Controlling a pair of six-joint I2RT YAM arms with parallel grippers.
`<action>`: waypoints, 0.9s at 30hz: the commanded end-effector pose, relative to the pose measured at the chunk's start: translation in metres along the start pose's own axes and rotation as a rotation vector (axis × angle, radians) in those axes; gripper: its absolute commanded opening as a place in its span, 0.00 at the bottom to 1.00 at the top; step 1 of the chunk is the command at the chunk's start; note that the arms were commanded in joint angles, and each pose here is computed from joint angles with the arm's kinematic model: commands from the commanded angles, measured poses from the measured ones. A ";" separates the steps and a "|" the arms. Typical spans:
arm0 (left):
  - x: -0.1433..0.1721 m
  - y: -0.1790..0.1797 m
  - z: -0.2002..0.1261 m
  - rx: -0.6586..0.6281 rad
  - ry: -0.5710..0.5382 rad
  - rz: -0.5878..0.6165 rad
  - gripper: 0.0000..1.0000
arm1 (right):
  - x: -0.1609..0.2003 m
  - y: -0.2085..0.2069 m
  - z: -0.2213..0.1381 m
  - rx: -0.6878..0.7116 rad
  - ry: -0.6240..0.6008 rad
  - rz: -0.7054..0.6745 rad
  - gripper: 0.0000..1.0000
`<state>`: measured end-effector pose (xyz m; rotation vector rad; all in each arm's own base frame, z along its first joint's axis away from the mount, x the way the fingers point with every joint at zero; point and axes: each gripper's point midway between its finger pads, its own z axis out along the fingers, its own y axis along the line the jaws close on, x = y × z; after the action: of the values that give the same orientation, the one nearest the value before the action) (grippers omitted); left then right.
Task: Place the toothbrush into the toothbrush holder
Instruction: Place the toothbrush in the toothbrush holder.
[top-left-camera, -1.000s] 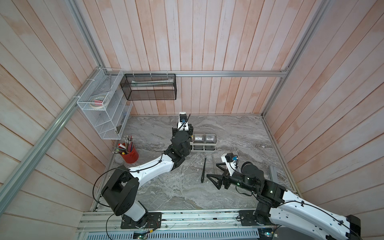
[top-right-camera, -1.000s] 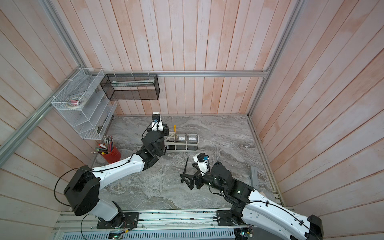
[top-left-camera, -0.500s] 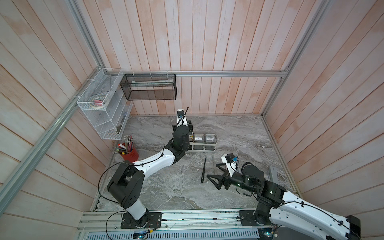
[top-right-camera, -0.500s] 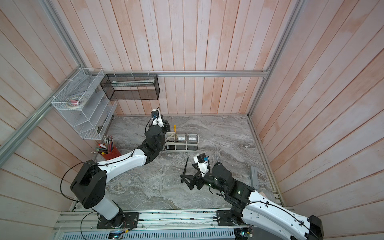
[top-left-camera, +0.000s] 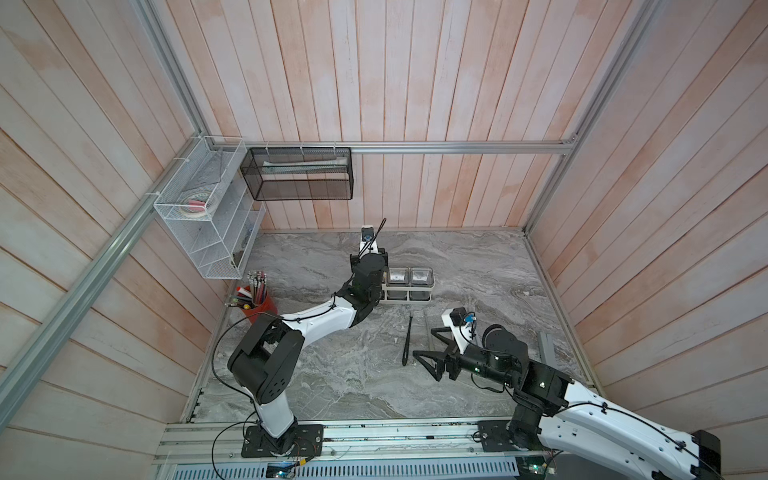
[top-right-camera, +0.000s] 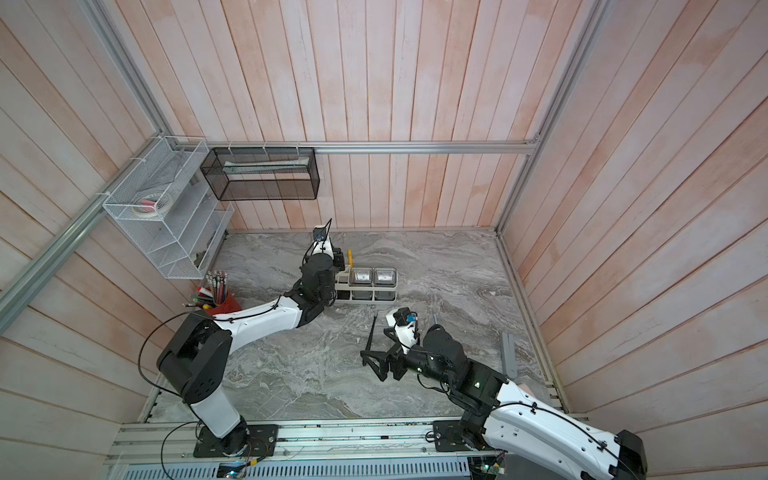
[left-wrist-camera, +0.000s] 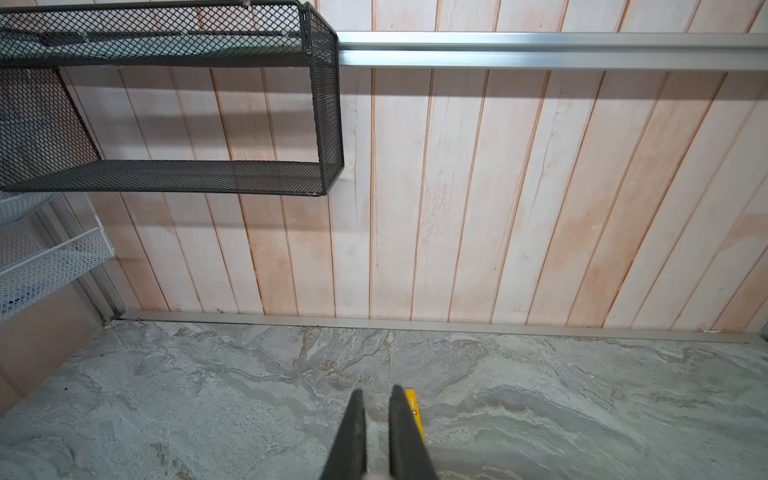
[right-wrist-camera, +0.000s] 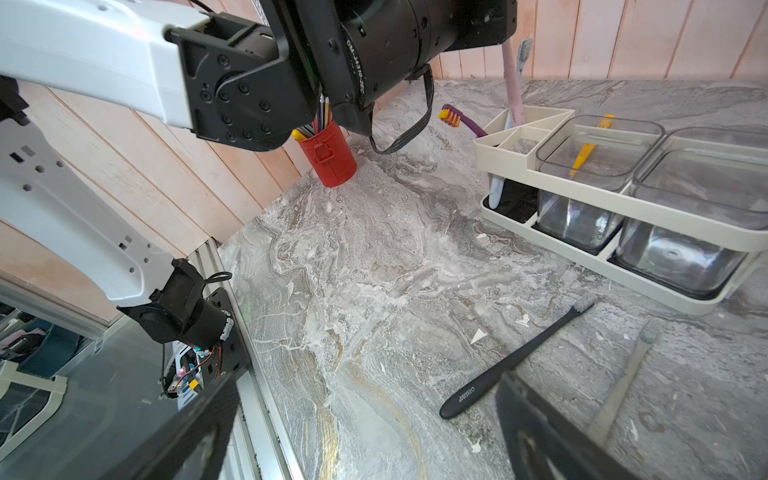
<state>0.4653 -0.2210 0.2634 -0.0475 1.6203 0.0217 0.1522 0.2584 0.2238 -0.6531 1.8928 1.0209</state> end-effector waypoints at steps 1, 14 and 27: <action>0.006 -0.001 0.006 0.001 0.005 -0.038 0.00 | 0.004 0.003 0.003 -0.025 0.011 0.007 0.98; 0.039 0.000 0.016 -0.013 0.066 -0.030 0.00 | 0.006 0.003 0.005 -0.023 0.019 0.009 0.98; 0.064 -0.002 0.031 -0.016 0.149 -0.002 0.00 | 0.010 0.000 0.007 -0.013 0.028 0.014 0.98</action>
<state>0.4870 -0.2245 0.2022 -0.0585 1.7445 0.0375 0.1512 0.2633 0.2165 -0.6704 1.9108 1.0345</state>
